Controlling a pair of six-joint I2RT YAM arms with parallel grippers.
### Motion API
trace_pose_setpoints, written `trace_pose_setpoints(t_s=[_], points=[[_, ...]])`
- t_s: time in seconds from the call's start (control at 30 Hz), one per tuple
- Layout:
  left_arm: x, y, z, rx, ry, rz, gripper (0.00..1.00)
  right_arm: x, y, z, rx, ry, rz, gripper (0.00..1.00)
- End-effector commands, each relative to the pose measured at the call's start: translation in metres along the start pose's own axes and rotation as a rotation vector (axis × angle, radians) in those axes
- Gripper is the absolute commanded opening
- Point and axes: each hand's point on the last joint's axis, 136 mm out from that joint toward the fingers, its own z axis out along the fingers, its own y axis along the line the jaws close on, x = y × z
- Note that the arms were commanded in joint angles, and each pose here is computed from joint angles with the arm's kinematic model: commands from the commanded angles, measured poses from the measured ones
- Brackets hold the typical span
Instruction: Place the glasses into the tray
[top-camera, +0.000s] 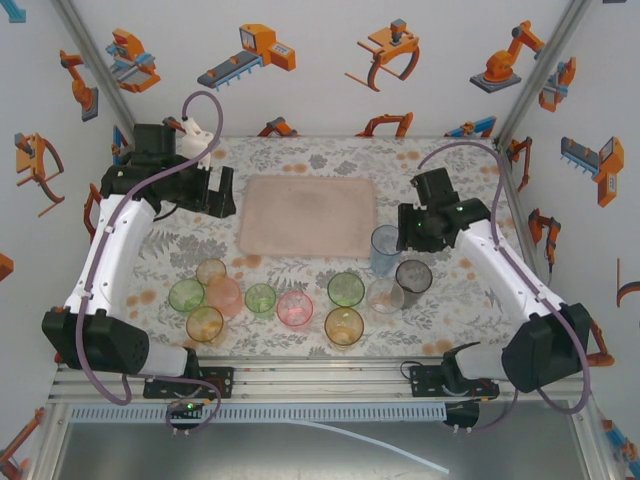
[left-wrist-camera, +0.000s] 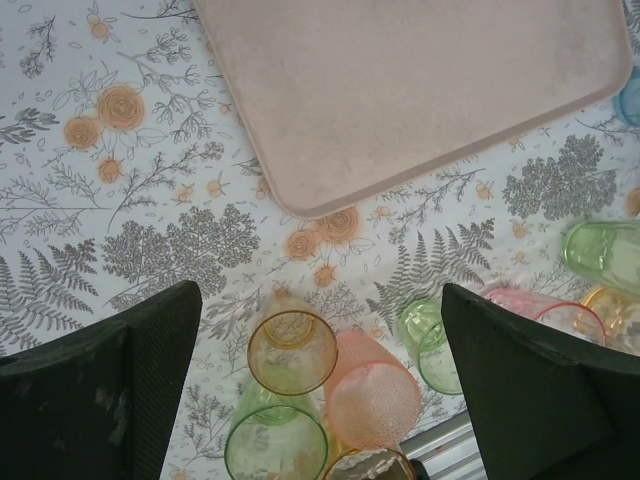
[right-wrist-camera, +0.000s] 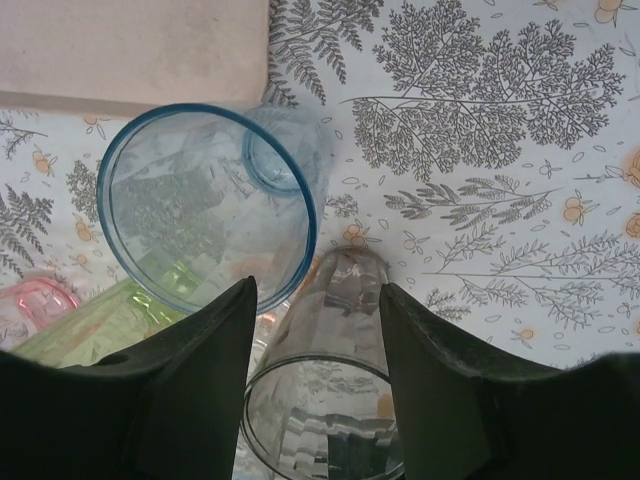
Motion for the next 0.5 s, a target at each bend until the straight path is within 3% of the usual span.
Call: trace_pose_setpoints(t_s=[0.0,0.1,0.47], points=[[-0.005,-0.009,-0.014,0.023,-0.027,-0.009,0.97,-0.003,0.000,0.009,0.016,-0.004,0.014,0.48],[-0.005,-0.009,-0.015,0.022,-0.029,-0.009,0.97,-0.005,0.000,0.015,0.029,0.005,0.012,0.42],[-0.003,-0.011,-0.012,0.035,-0.023,-0.014,0.97,-0.007,-0.011,0.026,0.100,0.031,0.008,0.34]])
